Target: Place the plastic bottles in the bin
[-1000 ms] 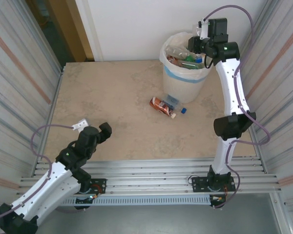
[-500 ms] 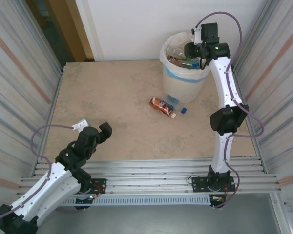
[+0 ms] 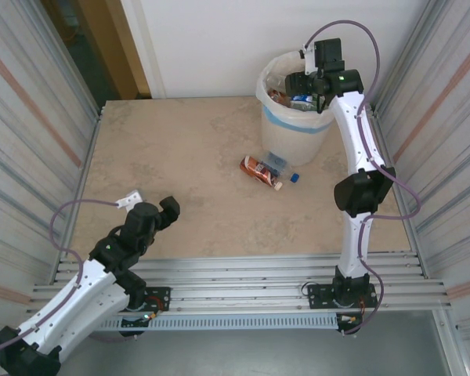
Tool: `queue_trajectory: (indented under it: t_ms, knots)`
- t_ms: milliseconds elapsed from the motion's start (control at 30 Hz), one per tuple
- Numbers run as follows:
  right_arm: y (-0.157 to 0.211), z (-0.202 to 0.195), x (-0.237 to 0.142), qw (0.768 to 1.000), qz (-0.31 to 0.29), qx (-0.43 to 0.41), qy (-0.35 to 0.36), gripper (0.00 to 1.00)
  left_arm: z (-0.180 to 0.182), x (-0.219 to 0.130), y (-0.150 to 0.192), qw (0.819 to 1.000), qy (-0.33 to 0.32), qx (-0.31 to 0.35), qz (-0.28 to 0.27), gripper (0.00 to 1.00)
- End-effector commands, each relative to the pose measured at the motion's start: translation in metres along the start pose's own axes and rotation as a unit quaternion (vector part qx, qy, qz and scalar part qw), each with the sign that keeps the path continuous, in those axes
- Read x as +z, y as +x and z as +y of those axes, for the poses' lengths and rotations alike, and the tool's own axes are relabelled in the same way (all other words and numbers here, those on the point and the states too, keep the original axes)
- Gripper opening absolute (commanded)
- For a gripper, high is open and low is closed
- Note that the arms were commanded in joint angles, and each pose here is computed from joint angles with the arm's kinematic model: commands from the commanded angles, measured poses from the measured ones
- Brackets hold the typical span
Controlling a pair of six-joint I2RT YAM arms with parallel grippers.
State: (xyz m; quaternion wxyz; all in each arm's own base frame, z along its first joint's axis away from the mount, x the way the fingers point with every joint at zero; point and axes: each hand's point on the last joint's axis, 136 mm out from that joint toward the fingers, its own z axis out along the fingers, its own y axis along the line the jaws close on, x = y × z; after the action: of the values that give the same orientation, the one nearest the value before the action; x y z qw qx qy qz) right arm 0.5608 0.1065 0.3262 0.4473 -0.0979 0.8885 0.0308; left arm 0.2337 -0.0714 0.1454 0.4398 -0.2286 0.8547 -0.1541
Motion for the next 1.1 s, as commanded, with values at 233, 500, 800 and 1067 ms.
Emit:
queue_trajectory:
  t_ms: [233, 500, 800, 1067]
  knots:
    - [-0.019, 0.016, -0.026, 0.999, -0.029, 0.005, -0.026, 0.58, -0.003, -0.005, -0.009, 1.0, 0.004, -0.008, -0.01, 0.99]
    - [-0.006, 0.045, -0.013, 0.996, -0.01, 0.008, -0.092, 0.66, -0.002, -0.007, -0.01, 1.0, 0.003, -0.008, -0.012, 0.99]
    - [-0.021, 0.065, -0.029, 0.985, -0.038, 0.022, -0.167, 0.75, 0.0, -0.01, -0.01, 1.0, 0.002, -0.009, -0.013, 0.99]
    - [-0.021, 0.071, -0.034, 0.981, -0.035, 0.026, -0.191, 0.7, -0.002, -0.01, -0.014, 1.0, 0.002, -0.005, -0.018, 0.99]
